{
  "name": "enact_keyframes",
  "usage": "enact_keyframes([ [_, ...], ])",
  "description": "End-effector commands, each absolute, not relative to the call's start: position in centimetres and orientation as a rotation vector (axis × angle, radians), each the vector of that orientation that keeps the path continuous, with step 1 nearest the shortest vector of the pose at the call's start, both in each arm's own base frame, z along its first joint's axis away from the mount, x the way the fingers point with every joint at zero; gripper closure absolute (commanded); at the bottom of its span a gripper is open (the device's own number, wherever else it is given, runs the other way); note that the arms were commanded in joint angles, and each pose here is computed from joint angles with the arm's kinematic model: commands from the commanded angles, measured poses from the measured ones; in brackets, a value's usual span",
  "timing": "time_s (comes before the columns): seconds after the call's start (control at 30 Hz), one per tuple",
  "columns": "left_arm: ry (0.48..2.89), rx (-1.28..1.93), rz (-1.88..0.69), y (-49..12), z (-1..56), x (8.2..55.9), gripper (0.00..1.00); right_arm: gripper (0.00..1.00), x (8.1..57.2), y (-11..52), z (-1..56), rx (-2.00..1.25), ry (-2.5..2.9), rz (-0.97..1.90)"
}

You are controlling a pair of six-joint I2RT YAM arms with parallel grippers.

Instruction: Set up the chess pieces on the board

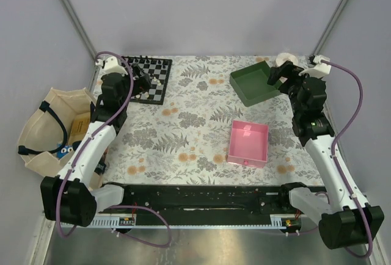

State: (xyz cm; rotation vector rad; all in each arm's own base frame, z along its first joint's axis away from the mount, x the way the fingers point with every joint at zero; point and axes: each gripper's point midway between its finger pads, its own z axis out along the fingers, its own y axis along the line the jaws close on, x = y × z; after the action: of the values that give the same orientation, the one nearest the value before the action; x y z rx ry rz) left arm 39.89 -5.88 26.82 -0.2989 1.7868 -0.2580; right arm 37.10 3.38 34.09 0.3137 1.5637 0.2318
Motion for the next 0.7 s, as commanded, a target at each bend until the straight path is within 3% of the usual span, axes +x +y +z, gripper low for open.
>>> enact_keyframes([
  [0.0, 1.653, -0.478, -0.398, -4.8, 31.3, 40.7, 0.01, 0.02, 35.6, 7.0, 37.2, 0.284, 1.509, 0.516],
  [0.07, 1.685, -0.424, -0.546, -6.7, 31.7, 41.2, 0.01, 0.02, 35.4, 9.8, 36.2, 0.271, 1.465, 0.734],
  [0.13, 1.751, -0.576, -0.639, -6.6, 30.6, 42.0, 0.01, 0.01, 36.4, 11.5, 34.1, 0.392, 1.497, 0.933],
  [0.23, 1.814, -0.616, -0.606, -5.5, 29.3, 44.1, 0.01, 0.02, 38.0, 16.4, 32.8, 0.249, 1.688, 1.158],
  [0.47, 1.863, -0.458, -0.472, -4.8, 30.3, 46.4, 0.01, 0.01, 39.8, 22.2, 28.5, 0.195, 1.887, 1.236],
  [0.67, 1.902, -0.474, -0.301, -2.4, 28.8, 48.2, 0.01, 0.07, 39.4, 26.8, 28.0, 0.084, 1.971, 1.252],
])
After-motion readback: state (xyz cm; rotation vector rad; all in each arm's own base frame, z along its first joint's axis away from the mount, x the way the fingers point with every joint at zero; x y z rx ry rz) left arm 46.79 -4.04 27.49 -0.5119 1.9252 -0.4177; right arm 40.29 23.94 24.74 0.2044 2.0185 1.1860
